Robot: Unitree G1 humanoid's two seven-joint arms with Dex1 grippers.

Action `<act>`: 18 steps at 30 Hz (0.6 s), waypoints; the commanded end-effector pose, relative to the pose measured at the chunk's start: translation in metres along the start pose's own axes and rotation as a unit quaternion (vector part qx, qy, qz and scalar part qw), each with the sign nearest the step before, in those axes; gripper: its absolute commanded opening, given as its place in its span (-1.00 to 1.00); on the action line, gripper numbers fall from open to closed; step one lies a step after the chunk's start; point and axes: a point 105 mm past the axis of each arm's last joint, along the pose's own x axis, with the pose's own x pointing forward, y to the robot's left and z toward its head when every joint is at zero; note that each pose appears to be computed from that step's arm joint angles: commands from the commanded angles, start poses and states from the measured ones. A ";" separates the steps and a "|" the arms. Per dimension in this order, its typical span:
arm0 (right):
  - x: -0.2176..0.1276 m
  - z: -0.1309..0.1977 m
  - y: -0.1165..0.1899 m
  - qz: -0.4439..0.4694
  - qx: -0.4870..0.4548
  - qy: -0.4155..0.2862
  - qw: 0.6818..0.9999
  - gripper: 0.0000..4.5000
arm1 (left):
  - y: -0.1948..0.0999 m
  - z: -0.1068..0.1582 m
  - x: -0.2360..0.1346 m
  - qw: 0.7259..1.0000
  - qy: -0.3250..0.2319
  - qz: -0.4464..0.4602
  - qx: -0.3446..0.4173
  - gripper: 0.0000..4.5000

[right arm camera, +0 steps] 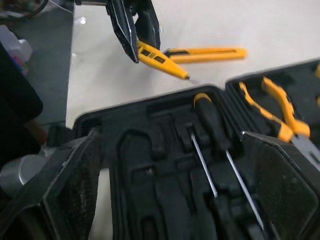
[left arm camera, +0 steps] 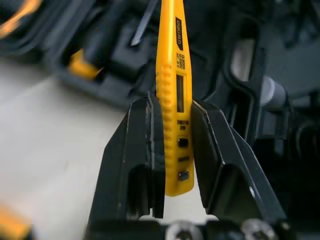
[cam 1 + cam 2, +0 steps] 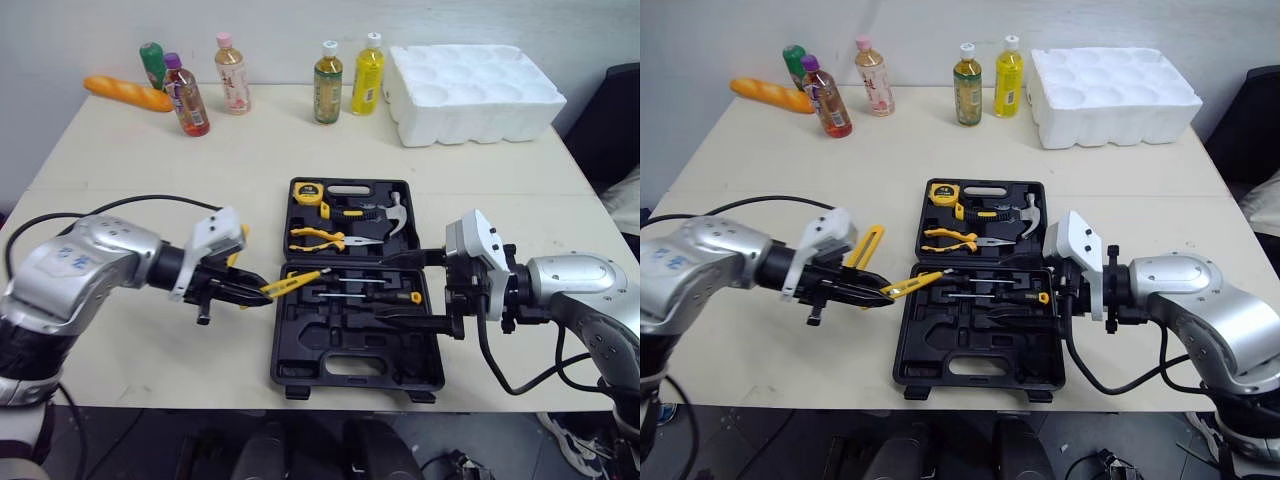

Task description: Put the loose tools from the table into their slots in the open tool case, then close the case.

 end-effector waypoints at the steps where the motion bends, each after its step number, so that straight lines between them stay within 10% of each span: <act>1: -0.011 -0.007 0.010 -0.031 -0.011 0.024 0.999 1.00 | 0.002 0.011 0.015 0.997 0.034 -0.053 0.042 -0.79; 18: -0.027 -0.031 0.033 -0.138 0.029 0.051 0.989 1.00 | 0.038 0.020 0.075 0.979 0.136 -0.120 0.099 -0.79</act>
